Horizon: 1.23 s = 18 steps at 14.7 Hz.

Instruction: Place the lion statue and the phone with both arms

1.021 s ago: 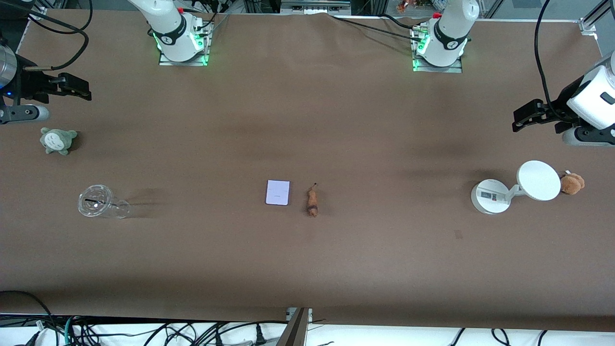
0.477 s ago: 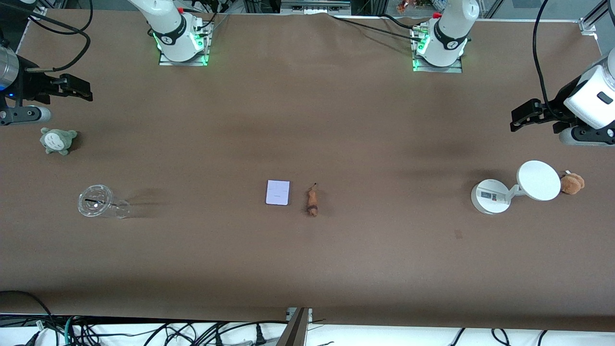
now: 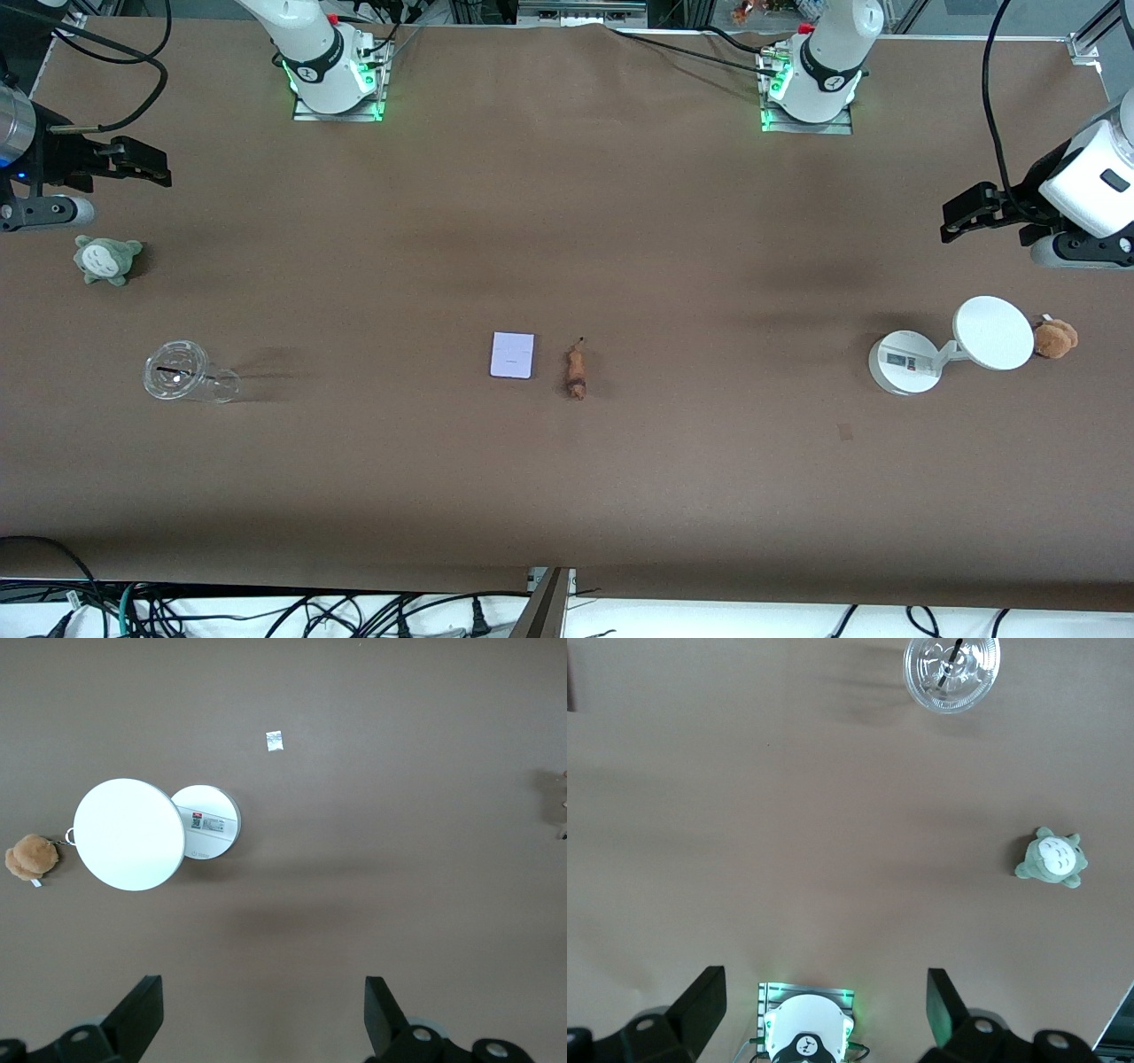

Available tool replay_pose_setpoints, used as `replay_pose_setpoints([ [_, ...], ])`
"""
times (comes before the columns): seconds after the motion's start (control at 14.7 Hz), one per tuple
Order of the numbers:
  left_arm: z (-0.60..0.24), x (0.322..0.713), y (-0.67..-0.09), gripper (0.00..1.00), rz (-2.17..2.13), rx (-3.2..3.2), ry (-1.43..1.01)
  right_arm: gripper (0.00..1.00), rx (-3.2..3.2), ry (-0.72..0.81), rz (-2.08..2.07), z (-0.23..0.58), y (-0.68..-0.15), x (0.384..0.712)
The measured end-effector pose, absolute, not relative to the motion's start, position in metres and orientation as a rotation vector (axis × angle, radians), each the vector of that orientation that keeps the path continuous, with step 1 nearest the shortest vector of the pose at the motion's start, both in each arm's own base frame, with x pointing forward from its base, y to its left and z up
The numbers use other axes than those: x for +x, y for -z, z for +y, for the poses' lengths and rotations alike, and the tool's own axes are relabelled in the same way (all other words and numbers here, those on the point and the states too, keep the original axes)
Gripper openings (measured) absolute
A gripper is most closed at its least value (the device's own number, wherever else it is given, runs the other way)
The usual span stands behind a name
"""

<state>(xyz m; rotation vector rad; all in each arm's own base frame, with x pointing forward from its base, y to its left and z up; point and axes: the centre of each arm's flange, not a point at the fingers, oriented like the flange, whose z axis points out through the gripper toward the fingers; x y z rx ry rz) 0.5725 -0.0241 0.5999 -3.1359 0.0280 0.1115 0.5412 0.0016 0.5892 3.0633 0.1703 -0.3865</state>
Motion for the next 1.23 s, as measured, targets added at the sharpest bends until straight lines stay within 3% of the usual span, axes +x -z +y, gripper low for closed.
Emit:
replay_pose_setpoints([
  [1.23, -0.0293, 0.5728, -0.5994, 1.0, 0.047, -3.136, -0.11, 1.0, 3.063, 0.385, 0.17, 0.0017, -0.5893, 0.5413],
])
